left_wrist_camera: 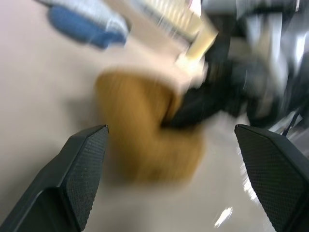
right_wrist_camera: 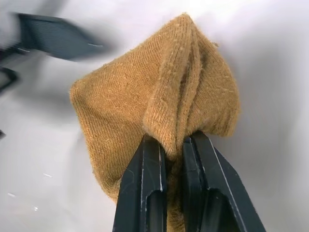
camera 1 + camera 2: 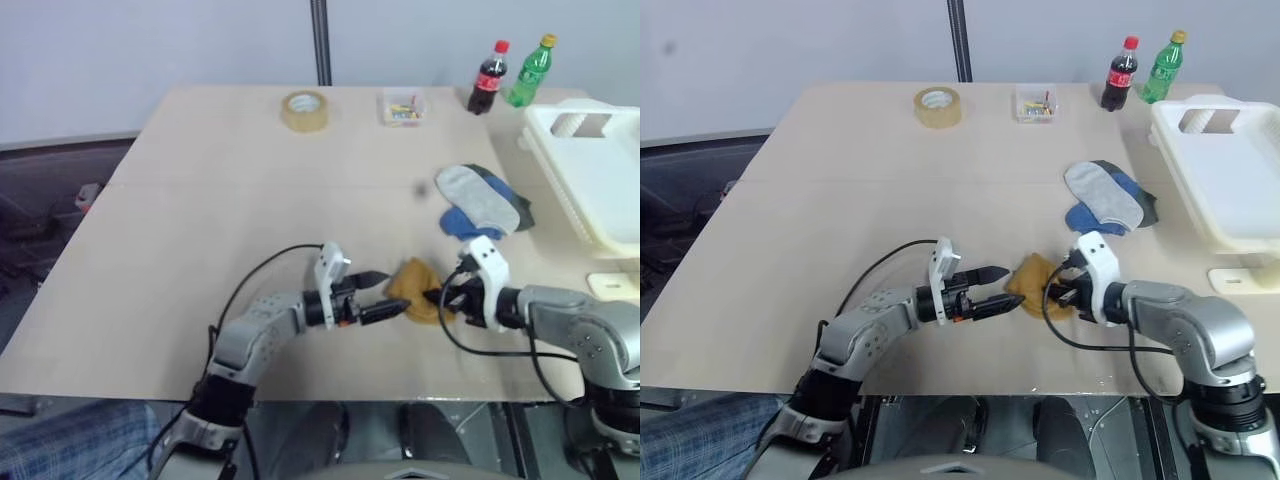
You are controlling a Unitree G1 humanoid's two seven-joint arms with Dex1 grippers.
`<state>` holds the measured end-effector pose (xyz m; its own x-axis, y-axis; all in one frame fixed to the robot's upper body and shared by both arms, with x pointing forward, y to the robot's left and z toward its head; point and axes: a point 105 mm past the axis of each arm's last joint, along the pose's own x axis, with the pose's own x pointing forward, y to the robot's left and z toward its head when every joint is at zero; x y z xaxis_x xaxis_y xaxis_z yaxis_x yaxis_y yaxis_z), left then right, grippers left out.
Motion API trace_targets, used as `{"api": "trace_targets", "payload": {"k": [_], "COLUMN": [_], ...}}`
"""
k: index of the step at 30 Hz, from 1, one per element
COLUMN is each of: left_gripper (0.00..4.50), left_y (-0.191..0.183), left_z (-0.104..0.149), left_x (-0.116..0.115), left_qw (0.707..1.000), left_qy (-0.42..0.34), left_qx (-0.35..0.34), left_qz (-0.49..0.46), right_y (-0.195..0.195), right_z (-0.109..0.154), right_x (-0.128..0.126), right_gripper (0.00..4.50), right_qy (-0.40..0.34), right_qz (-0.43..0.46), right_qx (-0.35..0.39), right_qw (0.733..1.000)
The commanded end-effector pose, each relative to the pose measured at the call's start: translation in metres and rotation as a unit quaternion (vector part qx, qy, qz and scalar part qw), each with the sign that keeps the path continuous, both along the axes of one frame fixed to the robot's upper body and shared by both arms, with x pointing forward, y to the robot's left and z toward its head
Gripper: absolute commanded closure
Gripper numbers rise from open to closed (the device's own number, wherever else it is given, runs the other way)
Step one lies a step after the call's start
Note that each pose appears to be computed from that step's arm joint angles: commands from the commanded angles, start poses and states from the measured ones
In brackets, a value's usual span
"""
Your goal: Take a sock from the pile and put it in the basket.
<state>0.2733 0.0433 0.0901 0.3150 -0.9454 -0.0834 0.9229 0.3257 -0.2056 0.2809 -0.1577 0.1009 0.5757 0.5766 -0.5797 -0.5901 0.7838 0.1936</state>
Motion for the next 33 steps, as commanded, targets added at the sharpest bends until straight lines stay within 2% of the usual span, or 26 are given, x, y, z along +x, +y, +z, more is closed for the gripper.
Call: {"api": "trace_targets", "payload": {"k": [1, 3, 8, 10, 14, 20, 23, 27, 33], "left_gripper": [0.0, 0.0, 0.0, 0.0, 0.0, 0.0, 0.0, 0.0, 0.0], "left_y": [0.004, 0.009, 0.009, 0.006, -0.001, -0.008, -0.008, -0.01, -0.012], "left_z": [0.01, 0.005, 0.017, 0.03, 0.046, 0.06, 0.062, 0.078, 0.097], "left_x": [-0.009, -0.012, -0.013, -0.014, -0.017, -0.016, -0.014, -0.011, -0.007], "left_qw": [0.992, 0.984, 0.976, 0.975, 0.974, 0.969, 0.968, 0.968, 0.966], "left_qy": [-0.11, -0.141, -0.187, -0.2, -0.218, -0.24, -0.246, -0.252, -0.256], "left_qx": [0.061, 0.099, 0.106, 0.083, 0.053, 0.042, 0.039, 0.0, -0.037], "left_qz": [-0.03, -0.04, -0.044, -0.043, -0.044, -0.045, -0.037, -0.024, -0.01], "right_y": [-0.031, -0.042, -0.054, -0.067, -0.095, -0.159, -0.192, -0.23, -0.255], "right_z": [0.016, 0.024, 0.066, 0.097, 0.137, 0.166, 0.172, 0.164, 0.142], "right_x": [0.012, 0.017, 0.029, 0.042, 0.055, 0.072, 0.078, 0.08, 0.075], "right_gripper": [4.49, 4.49, 4.49, 4.49, 4.49, 4.49, 4.49, 4.49, 4.49], "right_qy": [-0.028, -0.037, -0.082, -0.12, -0.154, -0.171, -0.176, -0.17, -0.145], "right_qz": [-0.025, -0.026, -0.005, -0.02, -0.045, -0.13, -0.192, -0.27, -0.325], "right_qx": [-0.025, -0.033, -0.029, -0.026, -0.026, -0.039, -0.035, -0.033, -0.047], "right_qw": [0.999, 0.998, 0.996, 0.992, 0.987, 0.976, 0.965, 0.947, 0.933]}}
